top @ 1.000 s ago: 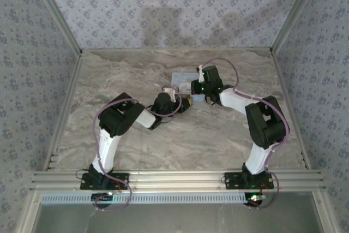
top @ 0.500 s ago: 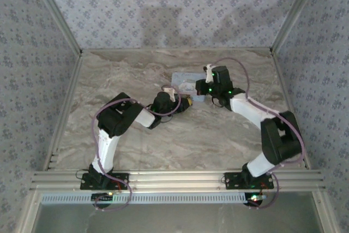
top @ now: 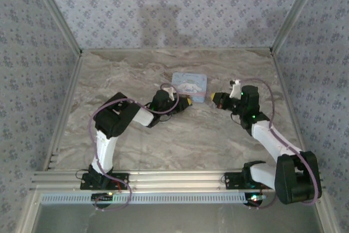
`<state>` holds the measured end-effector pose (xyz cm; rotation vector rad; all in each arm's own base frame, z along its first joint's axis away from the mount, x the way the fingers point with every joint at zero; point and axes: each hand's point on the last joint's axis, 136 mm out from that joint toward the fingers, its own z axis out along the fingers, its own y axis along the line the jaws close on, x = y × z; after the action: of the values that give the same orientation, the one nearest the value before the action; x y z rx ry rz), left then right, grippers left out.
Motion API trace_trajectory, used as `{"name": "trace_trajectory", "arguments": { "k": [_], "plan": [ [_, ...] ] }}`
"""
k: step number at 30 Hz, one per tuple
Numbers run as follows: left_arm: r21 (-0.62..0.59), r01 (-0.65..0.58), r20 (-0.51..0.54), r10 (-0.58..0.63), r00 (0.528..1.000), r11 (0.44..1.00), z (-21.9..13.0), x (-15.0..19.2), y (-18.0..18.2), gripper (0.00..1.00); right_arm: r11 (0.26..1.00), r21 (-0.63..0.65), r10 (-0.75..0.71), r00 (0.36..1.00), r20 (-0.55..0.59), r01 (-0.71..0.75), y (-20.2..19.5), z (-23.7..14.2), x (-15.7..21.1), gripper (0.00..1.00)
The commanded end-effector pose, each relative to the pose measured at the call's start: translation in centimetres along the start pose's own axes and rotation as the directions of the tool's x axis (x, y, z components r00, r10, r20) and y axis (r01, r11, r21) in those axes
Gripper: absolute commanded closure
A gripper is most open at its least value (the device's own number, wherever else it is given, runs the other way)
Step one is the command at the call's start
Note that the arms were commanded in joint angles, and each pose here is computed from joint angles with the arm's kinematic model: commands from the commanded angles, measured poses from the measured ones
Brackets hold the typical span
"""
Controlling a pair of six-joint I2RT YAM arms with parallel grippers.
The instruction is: Unlock a padlock with a key
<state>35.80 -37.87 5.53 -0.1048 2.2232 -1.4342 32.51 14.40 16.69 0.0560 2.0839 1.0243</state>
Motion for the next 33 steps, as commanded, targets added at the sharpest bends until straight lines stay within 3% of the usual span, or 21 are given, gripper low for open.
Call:
{"name": "trace_trajectory", "arguments": {
  "k": [1, 11, 33],
  "plan": [
    [-0.188, 0.200, -0.112, -0.224, 0.968, 0.962, -0.6, 3.9, 5.5, 0.97, 0.992, -0.107, 0.064, 0.998, -0.011, -0.065, 1.2, -0.2, 1.0, 1.00],
    [-0.130, 0.238, -0.100, -0.252, 0.963, 0.962, -0.8, 2.8, 3.9, 0.97, 0.982, -0.118, 0.138, 0.988, -0.064, -0.144, 0.1, 1.8, 5.0, 1.00],
    [-0.030, 0.293, -0.105, -0.295, 0.950, 0.956, -0.8, 2.2, 2.1, 0.96, 0.926, -0.161, 0.321, 0.936, -0.141, -0.342, -1.5, 8.3, 8.6, 1.00]
  ]
}}
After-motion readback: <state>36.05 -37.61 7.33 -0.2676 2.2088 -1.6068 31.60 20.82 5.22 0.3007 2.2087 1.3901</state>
